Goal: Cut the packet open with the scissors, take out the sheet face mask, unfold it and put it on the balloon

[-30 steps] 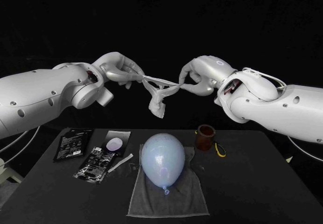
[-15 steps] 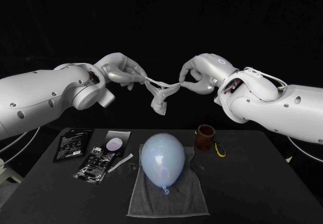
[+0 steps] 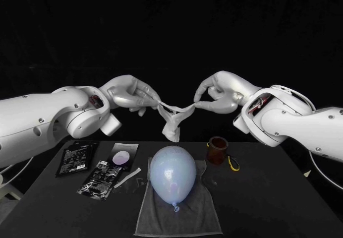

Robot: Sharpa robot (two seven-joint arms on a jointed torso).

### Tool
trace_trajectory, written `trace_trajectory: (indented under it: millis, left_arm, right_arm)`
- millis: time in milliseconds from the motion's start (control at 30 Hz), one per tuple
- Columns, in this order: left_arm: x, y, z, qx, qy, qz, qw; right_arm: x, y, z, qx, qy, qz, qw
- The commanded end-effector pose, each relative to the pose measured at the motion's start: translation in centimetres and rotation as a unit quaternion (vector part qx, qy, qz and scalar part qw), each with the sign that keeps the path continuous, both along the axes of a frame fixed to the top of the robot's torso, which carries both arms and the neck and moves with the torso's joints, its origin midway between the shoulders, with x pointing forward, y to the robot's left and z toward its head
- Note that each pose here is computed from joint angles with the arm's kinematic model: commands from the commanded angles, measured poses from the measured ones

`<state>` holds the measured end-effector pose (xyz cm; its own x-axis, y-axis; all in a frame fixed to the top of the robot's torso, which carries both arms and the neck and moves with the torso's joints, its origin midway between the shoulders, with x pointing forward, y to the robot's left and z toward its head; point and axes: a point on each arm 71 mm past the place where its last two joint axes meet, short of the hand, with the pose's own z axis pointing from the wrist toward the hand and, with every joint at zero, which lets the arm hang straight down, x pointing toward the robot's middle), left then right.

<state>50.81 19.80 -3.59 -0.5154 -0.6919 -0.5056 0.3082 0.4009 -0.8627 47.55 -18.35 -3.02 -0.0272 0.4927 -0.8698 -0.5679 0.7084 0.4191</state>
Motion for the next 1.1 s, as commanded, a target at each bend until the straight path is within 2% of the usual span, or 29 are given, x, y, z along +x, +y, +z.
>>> trace_trajectory:
  millis: [33,133,267,467,567,667,833,967,1100]
  left_arm:
    - [-1.42,-0.6,-0.71,-0.032,0.048,-0.03,0.998]
    - [-2.52,-0.9,-1.48,-0.038,0.065,-0.045,0.996]
    - [-4.09,-1.0,-2.92,-0.043,0.091,-0.063,0.993]
    - [-5.64,-0.8,-4.91,-0.048,0.123,-0.07,0.989]
    - [-6.72,-0.8,-5.62,-0.049,0.138,-0.077,0.986]
    - [-7.67,-0.8,-5.93,-0.049,0.148,-0.086,0.984]
    - [-8.53,-0.5,-6.55,-0.049,0.165,-0.091,0.981]
    - [-8.9,0.0,-7.71,-0.047,0.181,-0.087,0.978]
    - [-9.02,0.4,-8.77,-0.047,0.193,-0.081,0.977]
  right_arm:
    - [-1.0,0.1,-0.6,0.053,0.073,0.046,0.995]
    - [-1.8,-0.2,-1.0,0.065,0.092,0.056,0.992]
    - [-3.1,-0.9,-1.9,0.081,0.121,0.065,0.987]
    - [-4.8,-1.6,-3.4,0.091,0.152,0.068,0.982]
    - [-5.7,-1.7,-3.9,0.094,0.163,0.071,0.98]
    - [-6.4,-1.7,-4.1,0.096,0.171,0.074,0.978]
    - [-6.9,-1.7,-4.6,0.099,0.188,0.078,0.974]
    - [-7.2,-1.7,-5.9,0.101,0.205,0.075,0.971]
    - [-7.0,-1.9,-6.9,0.105,0.215,0.063,0.969]
